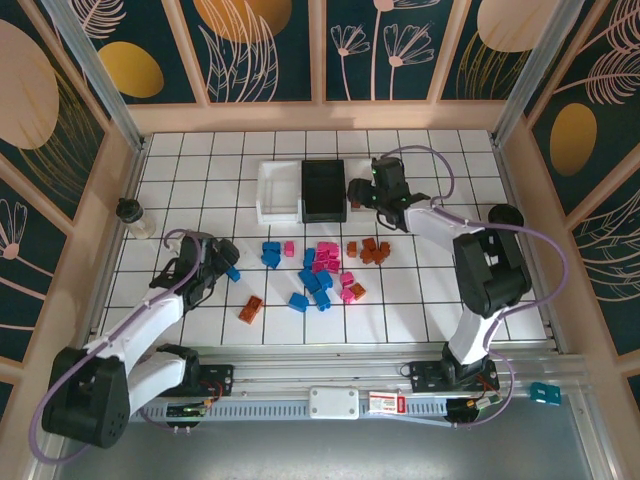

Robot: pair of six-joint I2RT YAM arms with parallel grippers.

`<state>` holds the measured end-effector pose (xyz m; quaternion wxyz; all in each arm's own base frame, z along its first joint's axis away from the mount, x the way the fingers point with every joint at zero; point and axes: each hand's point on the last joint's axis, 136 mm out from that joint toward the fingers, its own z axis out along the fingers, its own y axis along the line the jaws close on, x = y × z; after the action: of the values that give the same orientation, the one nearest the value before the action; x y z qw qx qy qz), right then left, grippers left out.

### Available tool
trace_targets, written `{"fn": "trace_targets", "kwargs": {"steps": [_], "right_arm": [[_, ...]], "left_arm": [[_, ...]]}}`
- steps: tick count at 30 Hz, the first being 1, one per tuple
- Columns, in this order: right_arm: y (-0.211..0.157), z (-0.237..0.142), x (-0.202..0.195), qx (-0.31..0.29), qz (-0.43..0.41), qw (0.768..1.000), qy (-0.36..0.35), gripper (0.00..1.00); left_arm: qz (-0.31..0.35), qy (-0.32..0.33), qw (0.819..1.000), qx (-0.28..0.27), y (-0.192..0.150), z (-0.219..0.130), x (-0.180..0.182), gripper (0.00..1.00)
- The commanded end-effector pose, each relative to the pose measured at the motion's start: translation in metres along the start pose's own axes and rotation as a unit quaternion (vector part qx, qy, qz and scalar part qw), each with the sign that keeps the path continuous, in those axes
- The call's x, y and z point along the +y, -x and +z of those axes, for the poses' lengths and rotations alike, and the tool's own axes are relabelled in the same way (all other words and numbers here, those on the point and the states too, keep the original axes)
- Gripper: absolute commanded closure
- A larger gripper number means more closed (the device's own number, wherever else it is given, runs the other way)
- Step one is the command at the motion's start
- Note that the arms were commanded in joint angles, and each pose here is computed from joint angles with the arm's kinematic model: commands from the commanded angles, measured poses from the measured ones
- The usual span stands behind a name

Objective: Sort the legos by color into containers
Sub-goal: Pick up the lego from the middle-left of the table.

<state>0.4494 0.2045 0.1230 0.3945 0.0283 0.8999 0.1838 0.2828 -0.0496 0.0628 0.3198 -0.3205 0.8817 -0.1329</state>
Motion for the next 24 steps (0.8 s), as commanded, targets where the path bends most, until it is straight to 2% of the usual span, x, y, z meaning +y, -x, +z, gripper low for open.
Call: {"fn": "trace_targets", "kwargs": {"steps": [1, 9, 20, 24], "right_arm": [[0.005, -0.015, 0.006, -0.023, 0.007, 1.000, 0.017, 0.37], [-0.007, -0.035, -0.002, -0.031, 0.008, 0.999, 0.021, 0.37], [-0.024, -0.060, -0.018, -0.037, 0.017, 0.999, 0.018, 0.37], [-0.030, -0.074, -0.022, -0.046, 0.024, 0.998, 0.022, 0.37]], "left_arm": [[0.009, -0.015, 0.999, 0.034, -0.013, 0.013, -0.008, 0.20], [0.015, -0.001, 0.998, 0.056, -0.026, 0.034, -0.002, 0.41], [0.018, -0.011, 0.998, 0.062, -0.029, 0.031, -0.005, 0.86], [0.027, -0.055, 0.997, 0.046, -0.011, 0.015, -0.036, 0.90]]}}
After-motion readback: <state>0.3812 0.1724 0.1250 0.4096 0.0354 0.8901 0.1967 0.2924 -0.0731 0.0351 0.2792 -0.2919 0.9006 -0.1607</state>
